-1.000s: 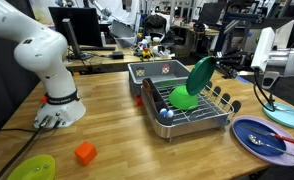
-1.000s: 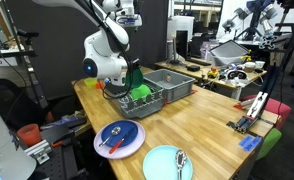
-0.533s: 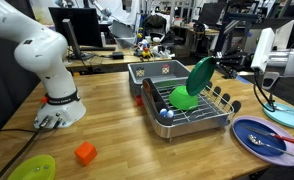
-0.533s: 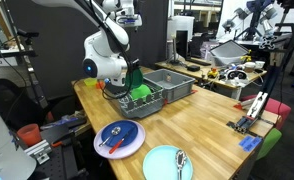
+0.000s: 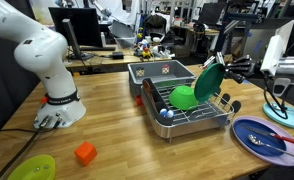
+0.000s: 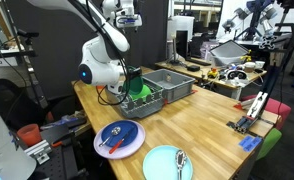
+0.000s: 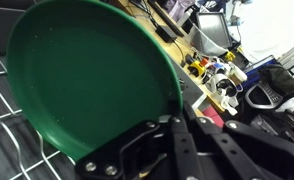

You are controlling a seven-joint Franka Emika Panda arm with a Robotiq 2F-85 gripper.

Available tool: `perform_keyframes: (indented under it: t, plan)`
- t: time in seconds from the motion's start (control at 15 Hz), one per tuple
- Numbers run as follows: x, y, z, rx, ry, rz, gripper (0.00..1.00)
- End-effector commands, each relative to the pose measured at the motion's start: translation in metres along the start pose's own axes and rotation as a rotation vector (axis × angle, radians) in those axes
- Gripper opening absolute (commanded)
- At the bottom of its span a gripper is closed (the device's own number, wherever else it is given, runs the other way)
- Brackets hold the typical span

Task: Place the dark green plate on the dishrack

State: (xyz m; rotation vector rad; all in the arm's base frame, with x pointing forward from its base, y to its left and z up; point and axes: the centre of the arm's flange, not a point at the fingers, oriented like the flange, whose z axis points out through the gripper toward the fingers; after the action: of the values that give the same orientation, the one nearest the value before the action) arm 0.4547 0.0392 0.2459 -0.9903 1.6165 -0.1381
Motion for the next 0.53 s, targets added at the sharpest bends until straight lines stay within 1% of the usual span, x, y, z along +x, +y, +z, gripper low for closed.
perform_keyframes:
  t: [0.0,0.2,0.47]
  plan:
    - [-0.009,0.024,-0.003,0.002,0.015,0.092,0.01]
    - [-0.012,0.040,0.003,-0.060,0.009,0.171,0.01]
    - [-0.018,0.060,0.012,-0.110,0.004,0.248,0.01]
